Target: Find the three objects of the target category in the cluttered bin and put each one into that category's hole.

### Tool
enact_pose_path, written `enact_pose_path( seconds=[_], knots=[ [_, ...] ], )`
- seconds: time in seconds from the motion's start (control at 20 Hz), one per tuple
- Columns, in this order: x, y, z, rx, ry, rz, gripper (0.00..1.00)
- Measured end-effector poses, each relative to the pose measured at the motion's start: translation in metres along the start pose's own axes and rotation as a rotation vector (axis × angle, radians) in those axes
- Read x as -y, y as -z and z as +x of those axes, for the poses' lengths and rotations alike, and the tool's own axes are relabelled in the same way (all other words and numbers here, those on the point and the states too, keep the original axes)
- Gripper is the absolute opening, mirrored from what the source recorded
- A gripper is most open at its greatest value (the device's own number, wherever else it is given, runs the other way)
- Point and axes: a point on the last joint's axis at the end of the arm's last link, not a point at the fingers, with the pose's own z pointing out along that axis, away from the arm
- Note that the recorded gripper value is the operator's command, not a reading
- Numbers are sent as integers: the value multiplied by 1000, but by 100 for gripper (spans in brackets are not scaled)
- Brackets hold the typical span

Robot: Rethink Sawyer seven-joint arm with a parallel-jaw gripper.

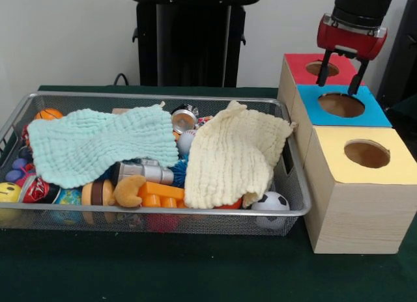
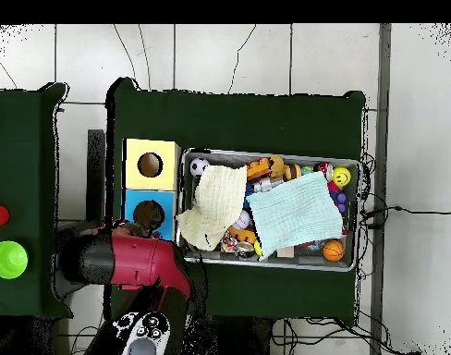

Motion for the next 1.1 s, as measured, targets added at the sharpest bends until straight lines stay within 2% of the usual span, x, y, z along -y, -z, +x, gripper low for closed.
enact_pose_path(
  seconds=[0.5,0.75,1.0,1.1],
  knots=[
    [2,-6,3,-10,1,9,100],
    [8,-6,-4,-12,-17,7,100],
    [41,-9,-31,-43,-103,-19,100],
    [52,-11,-37,-52,-124,-24,100]
  ],
)
